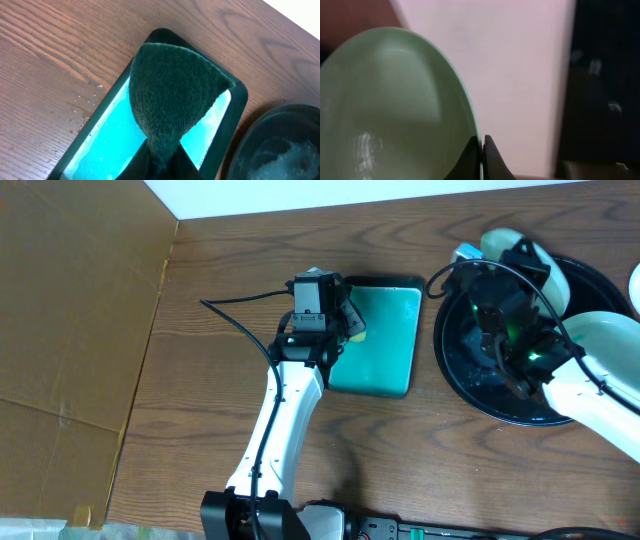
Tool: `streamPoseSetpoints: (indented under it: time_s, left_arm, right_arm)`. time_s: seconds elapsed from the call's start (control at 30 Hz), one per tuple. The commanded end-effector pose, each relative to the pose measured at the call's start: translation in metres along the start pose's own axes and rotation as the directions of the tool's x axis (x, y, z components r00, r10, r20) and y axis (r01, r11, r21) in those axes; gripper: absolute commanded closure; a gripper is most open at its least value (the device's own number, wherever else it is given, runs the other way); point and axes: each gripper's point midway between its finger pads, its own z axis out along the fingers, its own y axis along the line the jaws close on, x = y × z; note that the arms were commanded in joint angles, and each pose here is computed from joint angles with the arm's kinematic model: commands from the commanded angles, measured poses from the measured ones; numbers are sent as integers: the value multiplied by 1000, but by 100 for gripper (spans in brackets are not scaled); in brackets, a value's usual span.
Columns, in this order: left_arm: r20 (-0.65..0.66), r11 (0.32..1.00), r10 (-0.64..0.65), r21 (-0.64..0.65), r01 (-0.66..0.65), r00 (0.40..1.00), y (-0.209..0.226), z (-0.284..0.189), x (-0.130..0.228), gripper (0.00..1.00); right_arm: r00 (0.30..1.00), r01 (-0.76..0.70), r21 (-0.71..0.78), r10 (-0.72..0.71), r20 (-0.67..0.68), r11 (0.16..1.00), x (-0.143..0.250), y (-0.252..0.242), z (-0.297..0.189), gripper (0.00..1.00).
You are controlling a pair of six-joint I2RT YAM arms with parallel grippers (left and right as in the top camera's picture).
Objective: Clean dirty plates on tray and stack at the side
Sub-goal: 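Lift the scrubbed plate with the right gripper and carry it right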
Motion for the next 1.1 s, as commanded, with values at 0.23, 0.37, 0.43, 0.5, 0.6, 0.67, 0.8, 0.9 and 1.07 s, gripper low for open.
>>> streamPoseSetpoints:
  time_s: [0.23, 0.37, 0.43, 0.5, 0.6, 0.67, 0.8, 0.9, 1.07]
  left_arm:
    - [0, 1000, 7, -20, -7, 1000, 5, 1, 1, 93]
    - [0, 1000, 7, -20, -7, 1000, 5, 1, 1, 93]
    - [0, 1000, 7, -20, -7, 1000, 5, 1, 1, 93]
    - [0, 1000, 7, -20, -7, 1000, 5, 1, 1, 93]
    - [0, 1000, 7, -20, -7, 1000, 5, 1, 1, 93]
    - [0, 1000, 7, -20, -7, 1000, 5, 1, 1, 93]
    - [0, 1000, 6, -19, -6, 1000, 5, 1, 1, 93]
    - [1, 1000, 7, -19, -7, 1000, 5, 1, 1, 93]
    - [0, 1000, 7, -19, -7, 1000, 5, 1, 1, 93]
  right_arm:
    - [542, -835, -214, 824, -165, 507, 66, 10, 59, 99]
    - [160, -957, -284, 926, -341, 60, 120, 1, 83, 99]
    - [18, -963, -251, 913, -407, -94, 155, -3, 90, 99]
    - [-108, -969, -151, 888, -447, -194, 204, -5, 97, 99]
    - [-222, -973, 46, 853, -473, -228, 278, 1, 96, 99]
    - [-288, -956, 188, 827, -482, -223, 325, 10, 88, 99]
    - [-369, -918, 324, 797, -478, -230, 379, 23, 78, 99]
    - [-387, -907, 352, 784, -485, -229, 393, 32, 78, 99]
    - [-395, -901, 374, 767, -505, -218, 401, 53, 88, 98]
